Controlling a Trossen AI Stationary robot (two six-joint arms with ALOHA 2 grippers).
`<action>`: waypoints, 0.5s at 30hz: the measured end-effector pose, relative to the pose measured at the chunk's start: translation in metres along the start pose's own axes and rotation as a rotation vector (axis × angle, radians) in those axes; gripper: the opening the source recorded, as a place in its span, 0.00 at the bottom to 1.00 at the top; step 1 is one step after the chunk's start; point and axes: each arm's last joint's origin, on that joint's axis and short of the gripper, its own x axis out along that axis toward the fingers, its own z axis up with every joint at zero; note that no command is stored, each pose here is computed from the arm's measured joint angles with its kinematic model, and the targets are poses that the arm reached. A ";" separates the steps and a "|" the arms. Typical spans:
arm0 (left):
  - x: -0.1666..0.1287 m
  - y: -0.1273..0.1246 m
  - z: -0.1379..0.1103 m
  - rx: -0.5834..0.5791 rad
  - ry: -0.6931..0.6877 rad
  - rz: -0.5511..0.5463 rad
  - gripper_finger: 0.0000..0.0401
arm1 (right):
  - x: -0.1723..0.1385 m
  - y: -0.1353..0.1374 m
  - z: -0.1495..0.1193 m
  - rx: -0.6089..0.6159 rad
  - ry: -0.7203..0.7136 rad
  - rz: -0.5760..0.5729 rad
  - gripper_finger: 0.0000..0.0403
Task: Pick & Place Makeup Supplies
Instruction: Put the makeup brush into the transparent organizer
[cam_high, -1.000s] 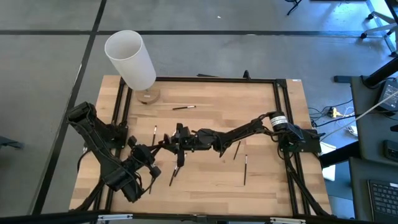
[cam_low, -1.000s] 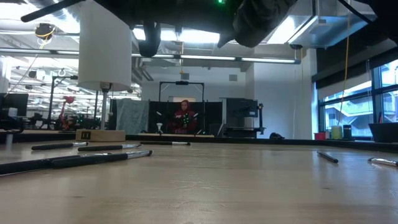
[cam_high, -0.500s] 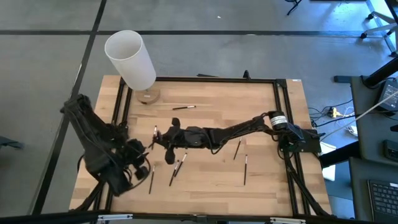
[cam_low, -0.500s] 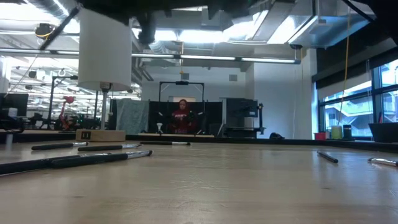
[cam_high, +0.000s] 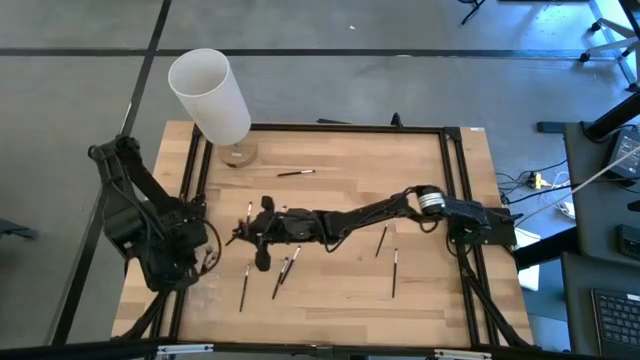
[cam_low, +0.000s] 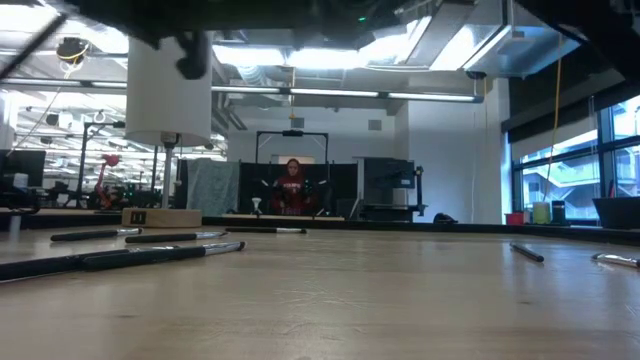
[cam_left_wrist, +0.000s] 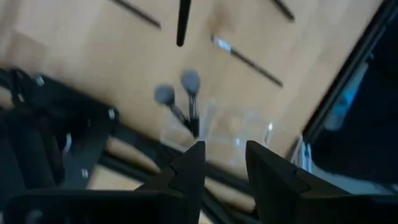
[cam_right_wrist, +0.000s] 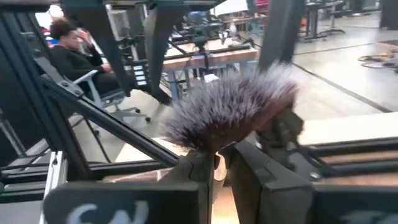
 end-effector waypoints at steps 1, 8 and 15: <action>-0.001 0.000 -0.001 -0.006 0.021 -0.004 0.27 | 0.005 0.001 0.000 0.001 -0.004 0.017 0.10; 0.000 -0.001 -0.006 -0.026 0.141 -0.009 0.26 | 0.036 0.008 0.010 -0.039 -0.039 0.107 0.09; 0.000 -0.001 -0.006 -0.055 0.137 -0.005 0.25 | 0.049 0.005 -0.022 -0.038 -0.030 0.131 0.10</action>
